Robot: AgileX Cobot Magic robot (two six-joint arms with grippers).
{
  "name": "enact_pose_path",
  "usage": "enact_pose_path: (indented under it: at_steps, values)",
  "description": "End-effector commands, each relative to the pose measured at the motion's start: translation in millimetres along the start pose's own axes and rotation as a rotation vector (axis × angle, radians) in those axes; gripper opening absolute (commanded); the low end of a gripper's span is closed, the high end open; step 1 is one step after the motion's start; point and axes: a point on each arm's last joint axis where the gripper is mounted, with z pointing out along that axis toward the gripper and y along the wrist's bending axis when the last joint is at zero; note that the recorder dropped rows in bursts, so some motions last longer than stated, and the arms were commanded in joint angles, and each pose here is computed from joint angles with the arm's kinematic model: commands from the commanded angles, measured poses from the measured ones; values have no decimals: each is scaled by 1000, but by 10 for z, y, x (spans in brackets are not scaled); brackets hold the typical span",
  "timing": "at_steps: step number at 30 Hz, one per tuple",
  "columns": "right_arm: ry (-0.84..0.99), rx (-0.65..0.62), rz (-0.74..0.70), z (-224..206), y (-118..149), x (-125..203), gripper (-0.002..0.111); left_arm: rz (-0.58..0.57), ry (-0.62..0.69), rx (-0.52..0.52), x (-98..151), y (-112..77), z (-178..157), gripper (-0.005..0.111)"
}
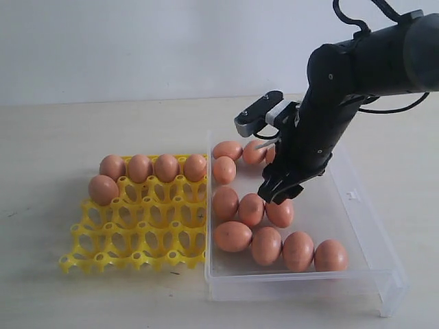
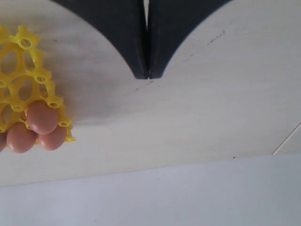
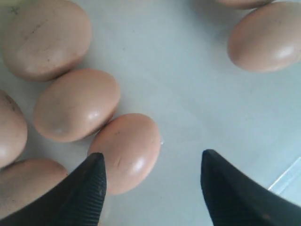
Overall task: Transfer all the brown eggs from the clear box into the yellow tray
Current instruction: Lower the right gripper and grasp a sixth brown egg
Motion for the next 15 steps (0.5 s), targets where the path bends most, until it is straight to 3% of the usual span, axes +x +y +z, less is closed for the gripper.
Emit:
enact_pose_path:
  at_steps: [1,6,15]
  values:
    - [-52,-41,142,-46,64,-12,58,-8,-20,-1,-24,1,-8,0]
    - [-47,-91,335,-15,103,-21,57,-8,-20,-1,-24,1,-8,0]
    - [-9,-94,333,113,106,-2,55,-8,-20,-1,-24,1,-8,0]
